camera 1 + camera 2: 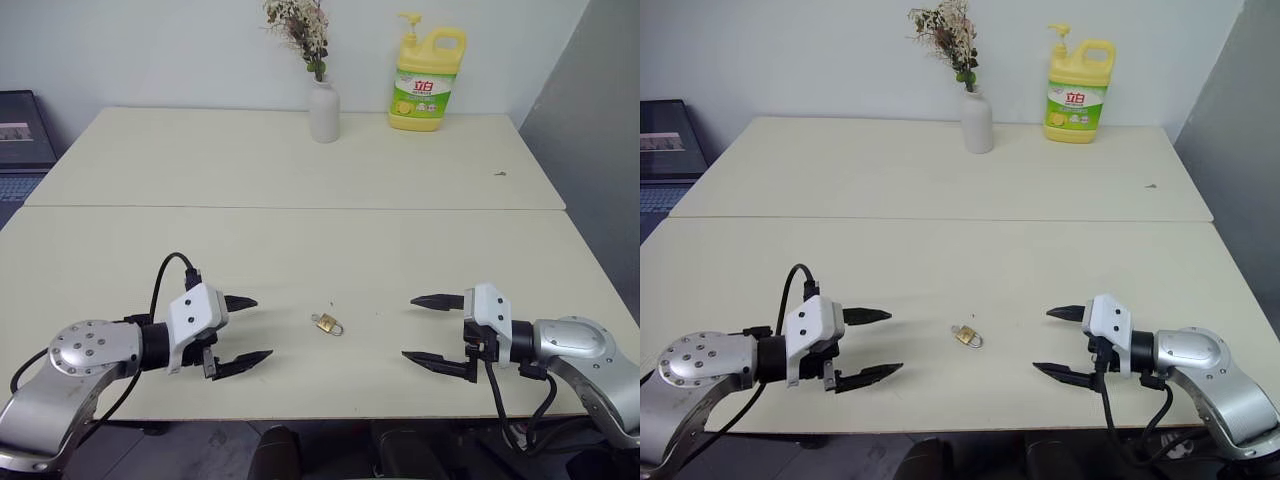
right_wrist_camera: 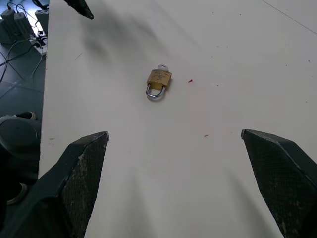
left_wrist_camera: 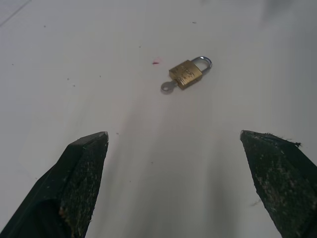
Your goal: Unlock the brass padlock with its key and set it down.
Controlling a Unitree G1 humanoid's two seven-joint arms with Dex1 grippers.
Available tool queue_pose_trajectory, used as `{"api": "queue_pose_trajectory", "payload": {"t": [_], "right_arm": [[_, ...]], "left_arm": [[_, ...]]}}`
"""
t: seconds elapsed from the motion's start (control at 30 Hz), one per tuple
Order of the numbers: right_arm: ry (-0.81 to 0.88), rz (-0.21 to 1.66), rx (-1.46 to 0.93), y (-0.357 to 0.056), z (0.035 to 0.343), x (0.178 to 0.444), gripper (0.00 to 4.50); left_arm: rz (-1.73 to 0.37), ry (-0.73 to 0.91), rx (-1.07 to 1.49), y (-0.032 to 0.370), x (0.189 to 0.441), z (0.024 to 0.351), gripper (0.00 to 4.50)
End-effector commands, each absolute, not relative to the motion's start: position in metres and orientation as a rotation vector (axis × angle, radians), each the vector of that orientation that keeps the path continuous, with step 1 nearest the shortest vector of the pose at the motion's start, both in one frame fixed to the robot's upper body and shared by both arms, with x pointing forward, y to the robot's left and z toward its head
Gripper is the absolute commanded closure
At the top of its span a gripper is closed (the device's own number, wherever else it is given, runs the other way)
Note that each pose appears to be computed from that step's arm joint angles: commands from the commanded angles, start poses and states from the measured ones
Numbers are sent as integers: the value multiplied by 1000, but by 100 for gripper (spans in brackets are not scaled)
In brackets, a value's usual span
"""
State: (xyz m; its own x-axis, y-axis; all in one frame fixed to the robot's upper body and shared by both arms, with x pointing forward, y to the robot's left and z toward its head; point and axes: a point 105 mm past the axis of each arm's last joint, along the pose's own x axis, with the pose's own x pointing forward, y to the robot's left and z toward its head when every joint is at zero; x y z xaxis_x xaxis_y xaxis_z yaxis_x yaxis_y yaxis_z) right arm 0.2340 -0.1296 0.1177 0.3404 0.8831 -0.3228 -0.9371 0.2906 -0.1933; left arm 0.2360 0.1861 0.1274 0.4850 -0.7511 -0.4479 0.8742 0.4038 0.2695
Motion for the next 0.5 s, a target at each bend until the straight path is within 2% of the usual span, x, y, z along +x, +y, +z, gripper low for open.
{"api": "queue_pose_trajectory", "payload": {"t": [0.03, 0.3, 0.43, 0.5], "right_arm": [[135, 1228, -393, -128, 118, 233, 0], [100, 1233, -363, -113, 114, 227, 0], [45, 1241, -337, -96, 123, 228, 0], [27, 1254, -321, -84, 130, 231, 0]], "left_arm": [[-1023, 226, 541, 185, 240, 134, 2], [-975, 197, 608, 187, 243, 133, 2], [-1059, 156, 538, 189, 241, 145, 2], [-1150, 218, 481, 191, 230, 147, 2]]}}
